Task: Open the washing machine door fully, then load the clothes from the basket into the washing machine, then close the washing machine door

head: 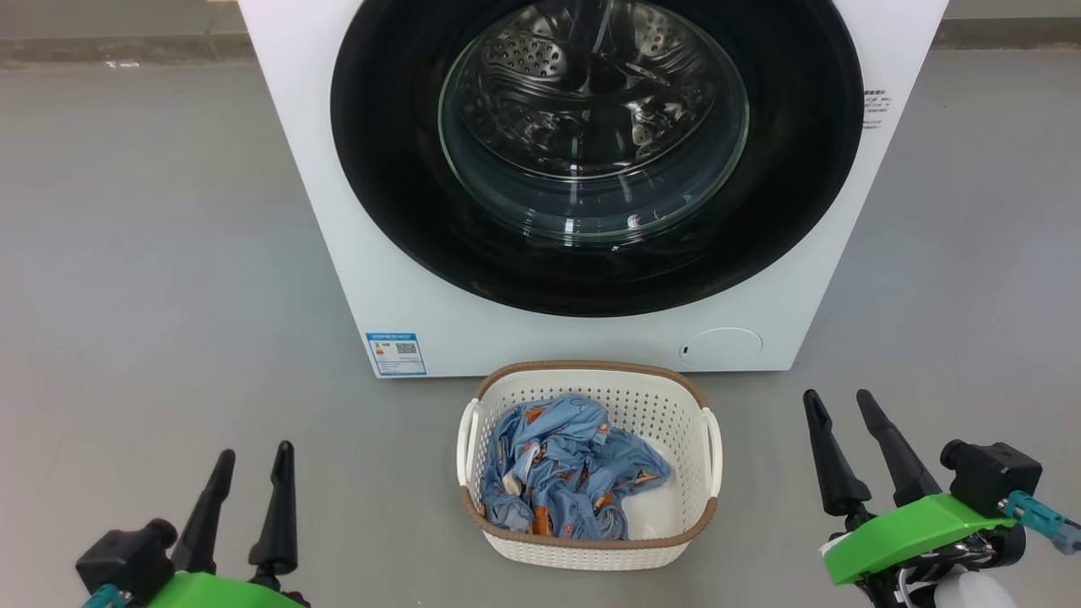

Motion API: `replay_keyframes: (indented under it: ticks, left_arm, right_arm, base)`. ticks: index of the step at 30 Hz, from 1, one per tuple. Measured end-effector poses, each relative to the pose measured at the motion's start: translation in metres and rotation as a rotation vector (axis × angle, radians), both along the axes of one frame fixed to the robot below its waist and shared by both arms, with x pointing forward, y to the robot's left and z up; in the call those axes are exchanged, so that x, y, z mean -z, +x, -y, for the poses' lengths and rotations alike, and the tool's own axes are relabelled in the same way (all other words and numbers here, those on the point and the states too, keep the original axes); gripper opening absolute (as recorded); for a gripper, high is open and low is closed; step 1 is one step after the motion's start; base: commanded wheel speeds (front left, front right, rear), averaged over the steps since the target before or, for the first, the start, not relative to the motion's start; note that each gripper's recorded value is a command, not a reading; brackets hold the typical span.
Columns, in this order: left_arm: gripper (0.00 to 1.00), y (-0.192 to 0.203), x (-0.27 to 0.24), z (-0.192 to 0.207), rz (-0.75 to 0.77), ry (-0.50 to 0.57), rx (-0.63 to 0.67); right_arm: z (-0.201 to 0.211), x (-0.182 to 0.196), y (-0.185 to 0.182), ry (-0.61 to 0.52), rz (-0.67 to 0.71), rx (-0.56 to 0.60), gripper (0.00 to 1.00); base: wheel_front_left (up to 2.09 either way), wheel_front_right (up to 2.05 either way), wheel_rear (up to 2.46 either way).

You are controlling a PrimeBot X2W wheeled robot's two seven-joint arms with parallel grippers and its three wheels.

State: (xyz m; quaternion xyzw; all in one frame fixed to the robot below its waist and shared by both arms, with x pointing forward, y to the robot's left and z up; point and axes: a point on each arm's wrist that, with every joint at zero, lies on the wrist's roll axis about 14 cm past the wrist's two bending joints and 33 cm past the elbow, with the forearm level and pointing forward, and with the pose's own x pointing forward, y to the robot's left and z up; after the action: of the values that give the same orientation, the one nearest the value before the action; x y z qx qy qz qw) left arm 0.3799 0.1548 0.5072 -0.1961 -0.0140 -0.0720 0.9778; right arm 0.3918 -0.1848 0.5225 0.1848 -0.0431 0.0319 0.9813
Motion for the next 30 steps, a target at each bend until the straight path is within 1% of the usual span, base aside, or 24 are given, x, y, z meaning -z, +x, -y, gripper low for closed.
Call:
replay_keyframes:
  ticks: [7,12,19,30]
  left_arm:
    - [1.00,-0.001,-0.004,0.002,0.030,0.076,0.005]
    - [1.00,-0.001,-0.008,0.003,0.054,0.100,0.006]
    - [1.00,-0.002,-0.009,0.009,0.075,0.150,0.024]
    - [1.00,-0.001,-0.008,0.009,0.074,0.163,0.029]
  right_arm:
    - [-0.003,-0.003,-0.001,-0.084,0.021,-0.008,1.00]
    - [-0.006,-0.008,0.002,-0.142,0.044,-0.016,1.00]
    - [-0.012,-0.001,0.001,-0.218,0.035,-0.043,1.00]
    - [-0.011,0.001,0.003,-0.222,0.028,-0.042,1.00]
  base:
    - [0.00,0.00,0.00]
    - [0.00,0.00,0.00]
    - [0.00,0.00,0.00]
    - [0.00,0.00,0.00]
